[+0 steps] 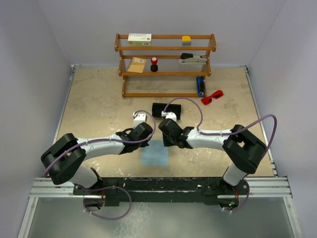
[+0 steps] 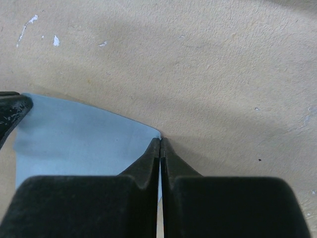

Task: Organize the sunglasses
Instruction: Fold the glasses cleaning cloth at the center of the board.

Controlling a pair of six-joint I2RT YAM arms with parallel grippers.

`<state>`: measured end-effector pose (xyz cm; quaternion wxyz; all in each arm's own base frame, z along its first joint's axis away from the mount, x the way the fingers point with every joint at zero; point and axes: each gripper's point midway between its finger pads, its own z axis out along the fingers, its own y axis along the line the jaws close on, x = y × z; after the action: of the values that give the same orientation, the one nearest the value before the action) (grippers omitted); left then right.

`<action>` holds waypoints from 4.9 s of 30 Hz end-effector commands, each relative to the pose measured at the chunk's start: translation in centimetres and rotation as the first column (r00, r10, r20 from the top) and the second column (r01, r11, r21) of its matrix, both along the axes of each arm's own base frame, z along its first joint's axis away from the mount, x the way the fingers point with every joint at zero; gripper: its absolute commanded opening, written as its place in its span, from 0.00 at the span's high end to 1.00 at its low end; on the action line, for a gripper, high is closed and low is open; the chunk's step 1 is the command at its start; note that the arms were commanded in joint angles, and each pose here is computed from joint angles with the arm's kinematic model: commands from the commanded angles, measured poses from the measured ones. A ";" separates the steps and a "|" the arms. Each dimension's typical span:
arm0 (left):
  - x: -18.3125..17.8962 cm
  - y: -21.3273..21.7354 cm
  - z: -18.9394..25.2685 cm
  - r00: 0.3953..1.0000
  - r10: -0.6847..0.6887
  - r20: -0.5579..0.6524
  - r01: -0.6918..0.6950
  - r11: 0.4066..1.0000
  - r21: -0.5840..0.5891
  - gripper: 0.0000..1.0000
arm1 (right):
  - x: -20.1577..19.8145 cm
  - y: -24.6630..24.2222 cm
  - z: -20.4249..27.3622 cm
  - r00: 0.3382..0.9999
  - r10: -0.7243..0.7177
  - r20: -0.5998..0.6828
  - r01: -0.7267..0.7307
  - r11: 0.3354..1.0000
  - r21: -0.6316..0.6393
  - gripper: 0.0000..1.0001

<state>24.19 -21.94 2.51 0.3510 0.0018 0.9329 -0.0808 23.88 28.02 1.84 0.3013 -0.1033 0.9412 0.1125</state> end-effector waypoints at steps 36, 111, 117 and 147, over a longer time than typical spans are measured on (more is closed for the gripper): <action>-0.3 -0.2 3.2 0.998 -0.003 0.070 0.008 0.997 -0.074 1.00 | -1.1 0.0 3.6 0.996 0.044 0.080 -0.045 0.999 0.011 1.00; -3.8 1.2 2.4 0.998 0.021 0.057 -0.014 0.993 -0.119 1.00 | -4.1 0.2 2.7 0.995 0.067 0.077 -0.066 0.998 -0.020 1.00; -4.2 1.1 2.3 0.998 0.029 0.059 -0.021 0.992 -0.122 1.00 | -4.1 0.2 2.6 0.995 0.067 0.077 -0.066 0.998 -0.021 1.00; -5.7 0.9 1.7 0.998 0.024 0.058 -0.017 0.993 -0.118 1.00 | -4.9 0.4 2.4 0.995 0.072 0.065 -0.071 0.997 -0.014 1.00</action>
<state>18.49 -21.11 3.99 0.3698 -0.0139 0.9201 -0.1283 18.94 28.67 3.70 0.3150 -0.1573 0.9288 0.1155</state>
